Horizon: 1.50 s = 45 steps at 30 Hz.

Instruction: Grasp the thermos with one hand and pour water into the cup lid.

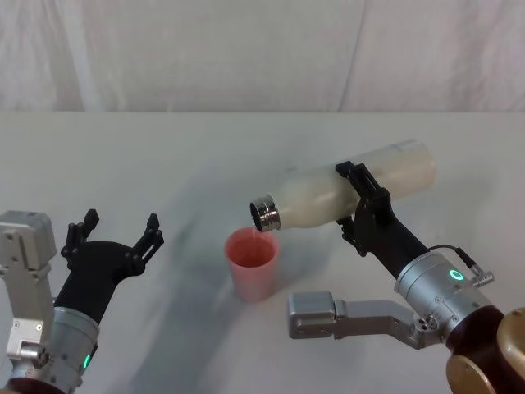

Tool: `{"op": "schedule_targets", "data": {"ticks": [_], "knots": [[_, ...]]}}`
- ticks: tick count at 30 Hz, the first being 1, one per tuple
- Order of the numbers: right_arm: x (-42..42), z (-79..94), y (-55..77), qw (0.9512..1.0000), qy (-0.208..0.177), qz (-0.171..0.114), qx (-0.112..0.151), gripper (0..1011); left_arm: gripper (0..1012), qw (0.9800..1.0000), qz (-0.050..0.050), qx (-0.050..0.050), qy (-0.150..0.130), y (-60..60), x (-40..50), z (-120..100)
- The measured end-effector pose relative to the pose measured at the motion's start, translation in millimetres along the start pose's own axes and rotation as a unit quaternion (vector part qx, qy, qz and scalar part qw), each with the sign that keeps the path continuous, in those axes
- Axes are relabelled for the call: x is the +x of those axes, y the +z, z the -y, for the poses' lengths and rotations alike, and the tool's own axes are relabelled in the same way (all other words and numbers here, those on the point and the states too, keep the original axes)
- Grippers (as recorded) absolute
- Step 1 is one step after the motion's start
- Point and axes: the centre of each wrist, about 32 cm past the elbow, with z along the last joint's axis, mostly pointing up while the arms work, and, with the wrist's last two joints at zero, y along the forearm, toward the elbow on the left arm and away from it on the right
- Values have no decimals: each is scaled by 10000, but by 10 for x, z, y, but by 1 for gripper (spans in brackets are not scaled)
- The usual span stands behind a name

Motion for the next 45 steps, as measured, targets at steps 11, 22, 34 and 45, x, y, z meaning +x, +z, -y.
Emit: {"op": "schedule_targets", "data": {"ticks": [11,22,34,45], "knots": [[4,3,-5,10000,6,19,-6,946,1001,10000,0,0,0,0,0,0],[18,-2,-9,10000,-10,69,-9,946,1001,10000,0,0,0,0,0,0],[20,3,-17,9999,-9,97,-33,946,1001,10000,0,0,0,0,0,0],[17,6,-18,9999,-5,97,-46,946,1001,10000,0,0,0,0,0,0]]}}
